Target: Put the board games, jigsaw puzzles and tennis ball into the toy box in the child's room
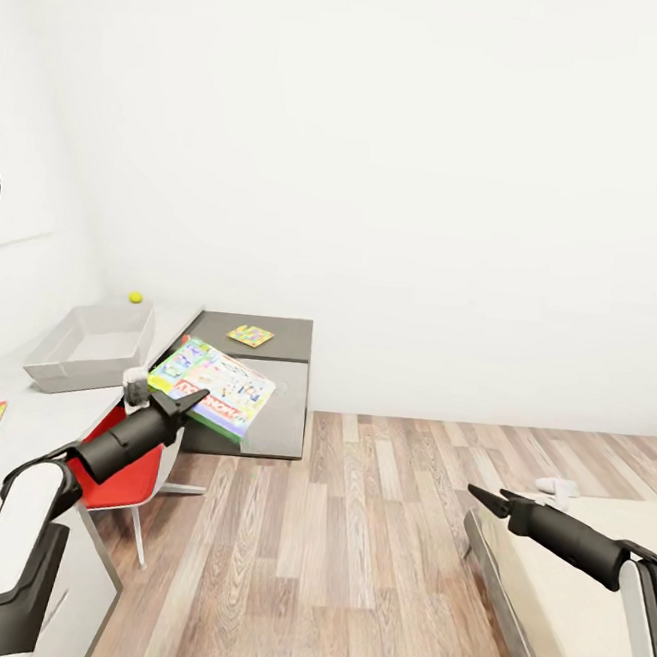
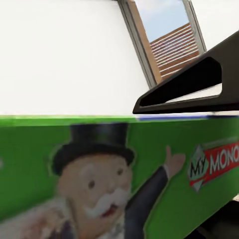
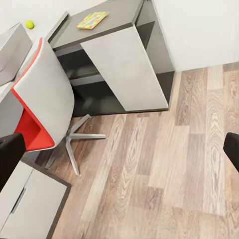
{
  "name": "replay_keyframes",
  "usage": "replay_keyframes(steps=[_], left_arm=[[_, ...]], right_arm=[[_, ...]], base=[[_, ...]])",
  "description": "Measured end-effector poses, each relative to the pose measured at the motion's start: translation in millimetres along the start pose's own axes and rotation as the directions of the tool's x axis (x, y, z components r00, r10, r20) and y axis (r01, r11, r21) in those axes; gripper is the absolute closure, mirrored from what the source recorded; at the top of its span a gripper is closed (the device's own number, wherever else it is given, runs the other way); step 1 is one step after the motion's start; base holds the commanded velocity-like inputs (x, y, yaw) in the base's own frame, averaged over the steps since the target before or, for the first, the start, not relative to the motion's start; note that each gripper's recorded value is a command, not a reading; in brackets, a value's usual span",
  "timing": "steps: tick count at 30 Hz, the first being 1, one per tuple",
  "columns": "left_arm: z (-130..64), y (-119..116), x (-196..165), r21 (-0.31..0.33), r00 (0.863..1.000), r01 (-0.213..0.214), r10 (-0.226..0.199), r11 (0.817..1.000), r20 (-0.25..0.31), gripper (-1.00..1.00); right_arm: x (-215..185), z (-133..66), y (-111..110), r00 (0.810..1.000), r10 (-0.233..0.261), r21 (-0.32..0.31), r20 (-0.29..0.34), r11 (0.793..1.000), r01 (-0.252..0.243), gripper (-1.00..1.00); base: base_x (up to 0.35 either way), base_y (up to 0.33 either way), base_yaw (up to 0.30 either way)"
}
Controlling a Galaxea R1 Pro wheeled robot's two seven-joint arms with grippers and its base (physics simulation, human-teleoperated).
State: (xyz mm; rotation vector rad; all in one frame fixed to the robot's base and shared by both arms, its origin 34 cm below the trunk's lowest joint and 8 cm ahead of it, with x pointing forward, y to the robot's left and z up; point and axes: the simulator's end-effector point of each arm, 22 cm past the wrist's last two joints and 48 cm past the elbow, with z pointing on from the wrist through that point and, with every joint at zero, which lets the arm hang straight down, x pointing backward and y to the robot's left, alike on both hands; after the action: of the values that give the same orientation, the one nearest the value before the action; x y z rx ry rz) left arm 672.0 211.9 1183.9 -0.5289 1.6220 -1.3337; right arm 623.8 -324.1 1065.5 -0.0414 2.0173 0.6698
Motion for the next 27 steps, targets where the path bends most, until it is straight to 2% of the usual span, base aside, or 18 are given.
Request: replay_keyframes(steps=[9,19,27], left_arm=[[-13.5,15,-22,-0.043,0.998,0.035,-0.032,0.998,0.061,1.0],[-24.7,12,-32,0.004,0.992,0.1,-0.1,0.995,0.083,1.0],[-28.0,12,-33,0.012,0.99,0.116,-0.116,0.993,0.085,1.0]], right_arm=[[-1,-0.5,0,1.0,-0.002,0.001,0.004,1.0,0.002,-1.0],[-3,-0.6,3,1.0,-0.011,-0.003,0.008,1.0,0.011,-1.0],[-4,-0.1,5,1.0,-0.019,-0.004,0.012,1.0,0.019,-1.0]], base=[[0.0,0.0,0.0],[0.0,0.0,0.0],[0.0,0.0,0.0]])
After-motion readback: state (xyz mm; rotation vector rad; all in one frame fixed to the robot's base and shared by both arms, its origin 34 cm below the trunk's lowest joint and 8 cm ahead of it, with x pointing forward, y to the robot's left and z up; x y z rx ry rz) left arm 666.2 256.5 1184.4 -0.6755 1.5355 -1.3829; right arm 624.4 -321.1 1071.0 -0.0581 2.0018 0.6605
